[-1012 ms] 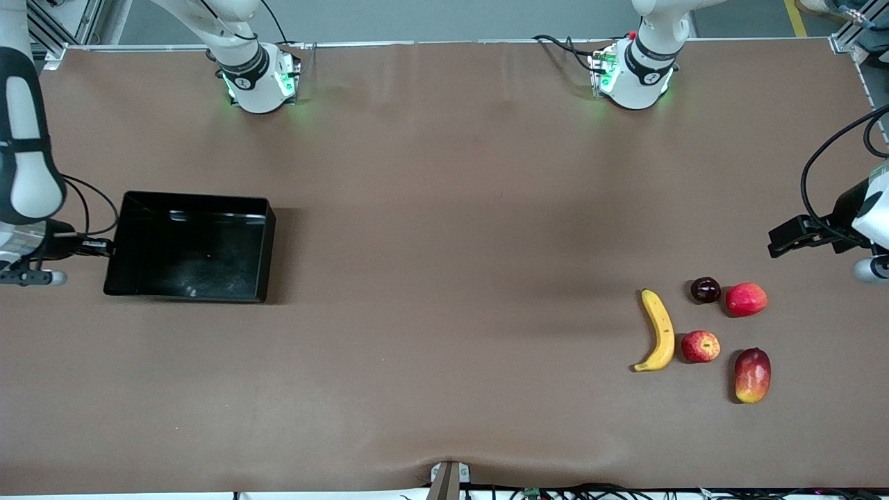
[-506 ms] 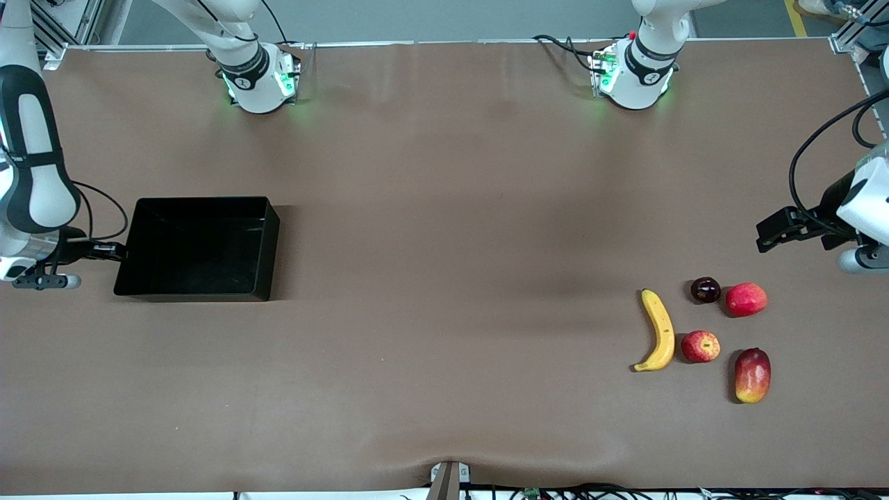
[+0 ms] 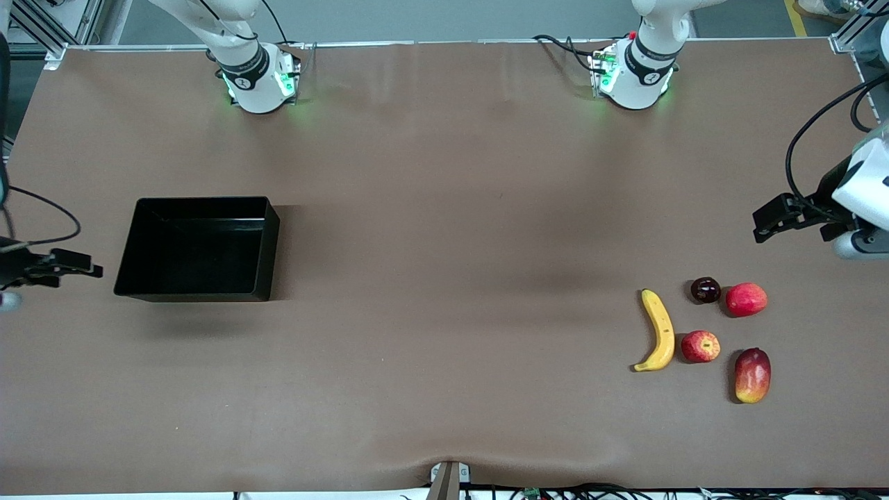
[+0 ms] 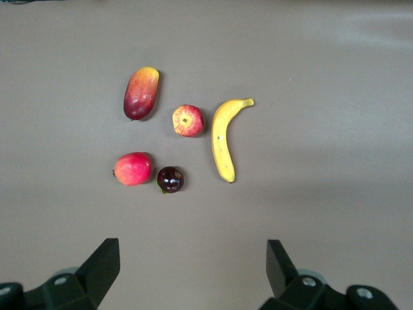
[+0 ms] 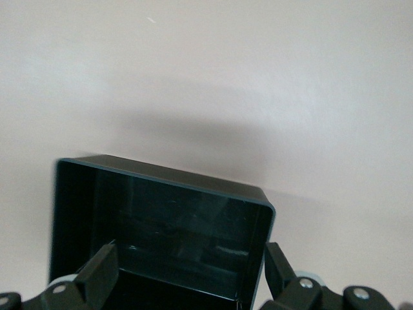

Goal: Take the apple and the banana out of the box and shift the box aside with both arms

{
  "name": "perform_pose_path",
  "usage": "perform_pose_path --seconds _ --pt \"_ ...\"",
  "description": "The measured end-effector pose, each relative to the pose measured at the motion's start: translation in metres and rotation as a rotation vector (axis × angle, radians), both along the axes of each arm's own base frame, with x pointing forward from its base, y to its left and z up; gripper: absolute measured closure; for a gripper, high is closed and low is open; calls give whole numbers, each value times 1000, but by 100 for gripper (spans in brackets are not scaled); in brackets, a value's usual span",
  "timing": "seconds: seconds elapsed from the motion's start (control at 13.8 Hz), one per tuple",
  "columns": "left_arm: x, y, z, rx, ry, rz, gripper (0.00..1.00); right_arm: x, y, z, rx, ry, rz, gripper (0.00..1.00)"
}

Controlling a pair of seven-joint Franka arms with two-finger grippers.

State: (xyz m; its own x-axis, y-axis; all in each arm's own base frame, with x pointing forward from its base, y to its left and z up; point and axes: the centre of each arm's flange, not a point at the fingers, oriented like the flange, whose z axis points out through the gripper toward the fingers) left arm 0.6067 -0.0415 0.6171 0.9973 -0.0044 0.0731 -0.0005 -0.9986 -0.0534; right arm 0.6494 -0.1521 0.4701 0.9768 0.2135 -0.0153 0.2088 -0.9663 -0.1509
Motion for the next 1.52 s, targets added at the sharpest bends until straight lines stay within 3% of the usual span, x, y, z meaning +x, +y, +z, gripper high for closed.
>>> perform_pose_path --seconds 0.14,0.29,0.43,0.58,0.87,1.08,1.52 --pt "-7 -1 7 7 6 -2 0 7 43 33 -6 16 -29 0" --pt "-15 -3 16 16 12 -7 0 3 78 49 -10 81 -138 0" --pt "-26 -14 20 33 35 -20 0 -8 111 77 -20 110 -208 0" --pt "-37 -17 19 50 49 -23 0 -34 135 122 -55 117 -237 0" --pt "-64 -4 27 45 53 -52 0 -102 128 204 -99 66 -258 0" --pt "-76 -11 26 30 39 -66 0 -138 119 213 -111 62 -273 0" --pt "-75 -8 22 14 33 -57 0 -140 102 196 -101 33 -211 0"
